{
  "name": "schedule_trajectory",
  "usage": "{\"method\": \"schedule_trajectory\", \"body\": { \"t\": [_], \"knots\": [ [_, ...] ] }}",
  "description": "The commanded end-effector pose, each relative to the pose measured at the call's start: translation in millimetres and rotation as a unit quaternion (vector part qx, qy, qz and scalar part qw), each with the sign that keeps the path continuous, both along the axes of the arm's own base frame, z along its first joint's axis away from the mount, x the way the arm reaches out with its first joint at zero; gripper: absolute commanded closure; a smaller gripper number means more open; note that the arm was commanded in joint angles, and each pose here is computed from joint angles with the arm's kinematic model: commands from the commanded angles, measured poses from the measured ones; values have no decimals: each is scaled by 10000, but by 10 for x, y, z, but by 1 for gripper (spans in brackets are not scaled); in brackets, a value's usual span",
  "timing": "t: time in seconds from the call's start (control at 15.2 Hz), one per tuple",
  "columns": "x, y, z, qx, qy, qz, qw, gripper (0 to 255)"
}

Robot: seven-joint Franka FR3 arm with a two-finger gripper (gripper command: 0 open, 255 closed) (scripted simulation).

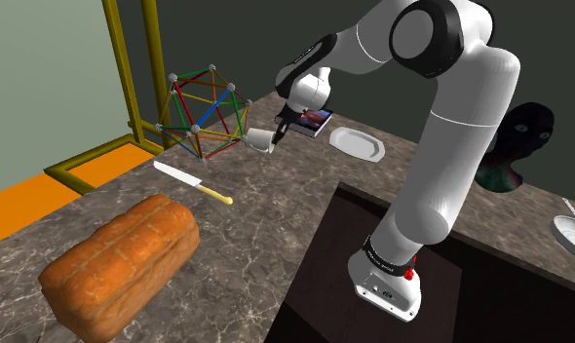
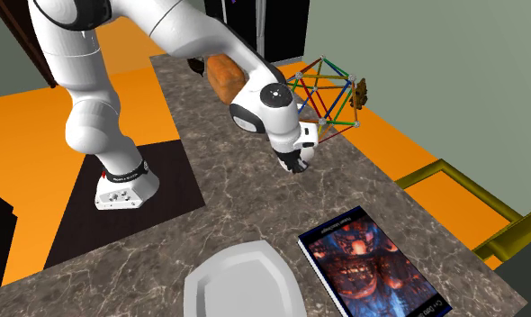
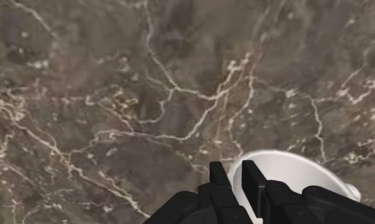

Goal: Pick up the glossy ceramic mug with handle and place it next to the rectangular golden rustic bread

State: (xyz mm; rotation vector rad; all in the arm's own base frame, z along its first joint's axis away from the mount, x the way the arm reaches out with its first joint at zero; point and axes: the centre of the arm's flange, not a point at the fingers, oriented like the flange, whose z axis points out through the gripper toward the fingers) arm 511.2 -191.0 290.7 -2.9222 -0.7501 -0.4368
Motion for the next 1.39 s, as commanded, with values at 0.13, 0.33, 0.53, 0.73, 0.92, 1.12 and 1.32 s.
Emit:
{"method": "schedule_trajectory", "body": {
  "t": [0.13,0.33,0.53,0.73,0.92,1.12,1.32],
  "knots": [
    [9,0,192,0,1,2,10000,255],
    [9,0,350,0,1,2,10000,255],
    [9,0,509,0,1,2,10000,255],
    [9,0,667,0,1,2,10000,255],
    [9,0,825,0,1,2,10000,255],
    [9,0,984,0,1,2,10000,255],
    [9,0,1142,0,1,2,10000,255]
  ]
}}
